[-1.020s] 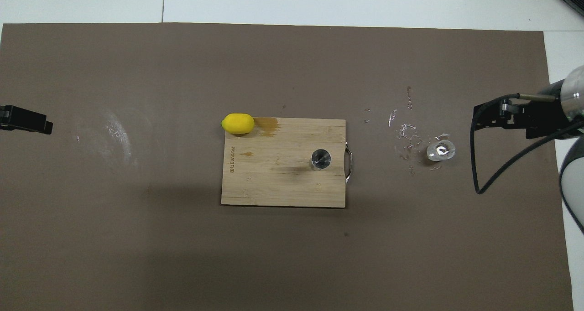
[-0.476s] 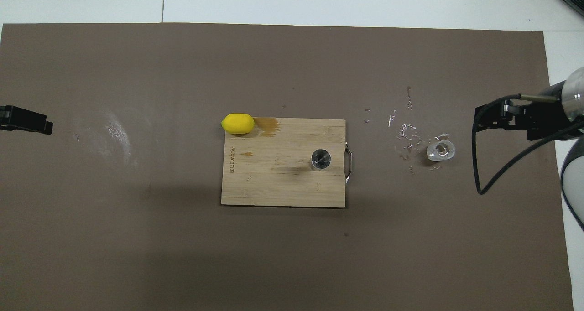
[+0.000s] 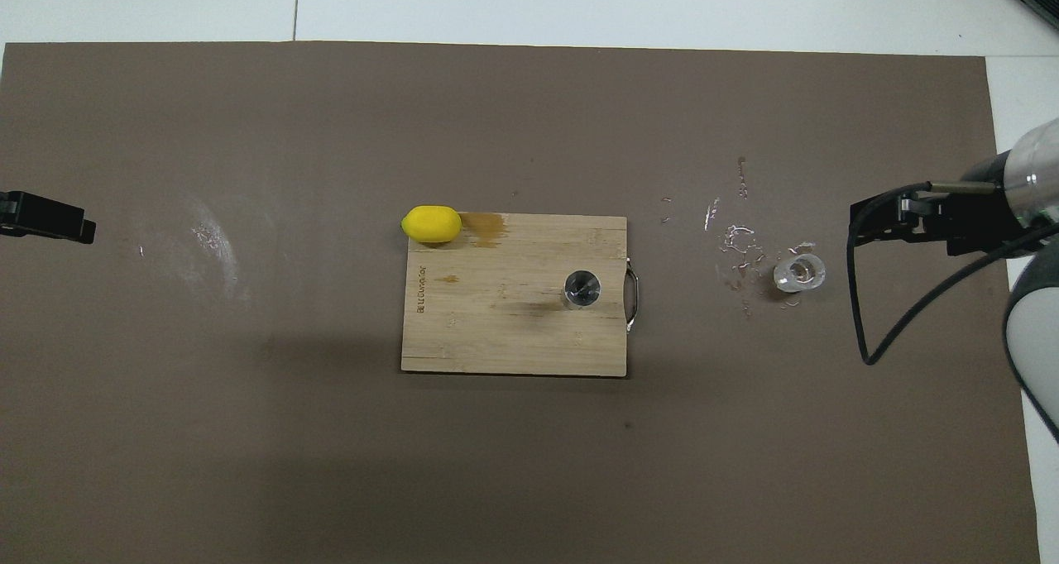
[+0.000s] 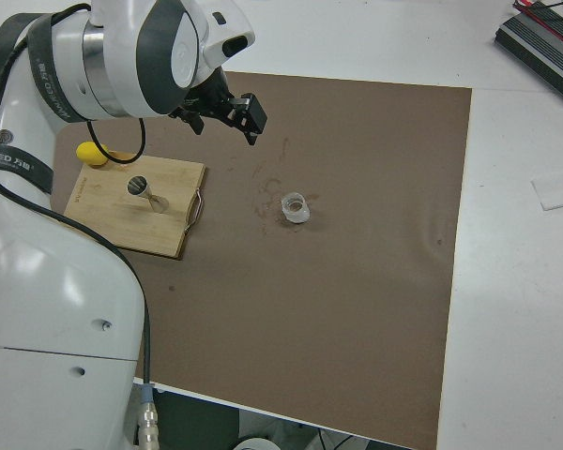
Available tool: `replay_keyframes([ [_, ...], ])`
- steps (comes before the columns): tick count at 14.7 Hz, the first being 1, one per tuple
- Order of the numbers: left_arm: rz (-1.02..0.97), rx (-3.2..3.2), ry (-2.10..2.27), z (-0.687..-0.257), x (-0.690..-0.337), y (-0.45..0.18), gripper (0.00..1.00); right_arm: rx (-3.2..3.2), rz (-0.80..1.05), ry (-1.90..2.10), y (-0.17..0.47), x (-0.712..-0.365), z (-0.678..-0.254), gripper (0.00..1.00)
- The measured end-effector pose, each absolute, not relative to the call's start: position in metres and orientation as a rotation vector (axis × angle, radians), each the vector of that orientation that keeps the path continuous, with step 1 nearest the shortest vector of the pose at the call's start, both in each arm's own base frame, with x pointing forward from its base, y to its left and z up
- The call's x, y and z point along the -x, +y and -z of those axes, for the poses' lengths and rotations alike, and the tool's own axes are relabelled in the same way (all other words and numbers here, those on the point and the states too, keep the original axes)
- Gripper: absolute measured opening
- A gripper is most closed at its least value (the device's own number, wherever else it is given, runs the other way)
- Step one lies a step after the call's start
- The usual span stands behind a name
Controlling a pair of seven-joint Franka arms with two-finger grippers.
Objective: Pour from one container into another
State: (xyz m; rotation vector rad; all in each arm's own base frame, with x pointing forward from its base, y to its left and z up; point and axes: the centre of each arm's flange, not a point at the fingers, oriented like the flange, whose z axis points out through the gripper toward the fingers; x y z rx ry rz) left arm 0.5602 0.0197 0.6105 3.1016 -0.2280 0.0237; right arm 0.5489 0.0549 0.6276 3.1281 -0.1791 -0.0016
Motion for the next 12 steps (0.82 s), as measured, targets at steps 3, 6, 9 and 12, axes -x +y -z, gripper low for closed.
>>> replay_keyframes([
  [3, -0.024, -3.102, -0.228, -0.6104, -0.5602, 0.0197, 1.0, -3.128, 0.004, -0.168, 0.0549, -0.5489, -0.6269, 1.0],
  [6, -0.023, -3.102, -0.228, -0.6104, -0.5602, 0.0197, 1.0, -3.128, 0.014, -0.167, 0.0548, -0.5486, -0.624, 1.0],
  [9, -0.023, -3.102, -0.228, -0.6101, -0.5601, 0.0197, 1.0, -3.126, 0.023, -0.167, 0.0547, -0.5484, -0.621, 1.0],
  [12, -0.022, -3.101, -0.228, -0.6101, -0.5601, 0.0197, 1.0, -3.112, 0.021, -0.166, 0.0532, -0.5484, -0.6208, 1.0],
])
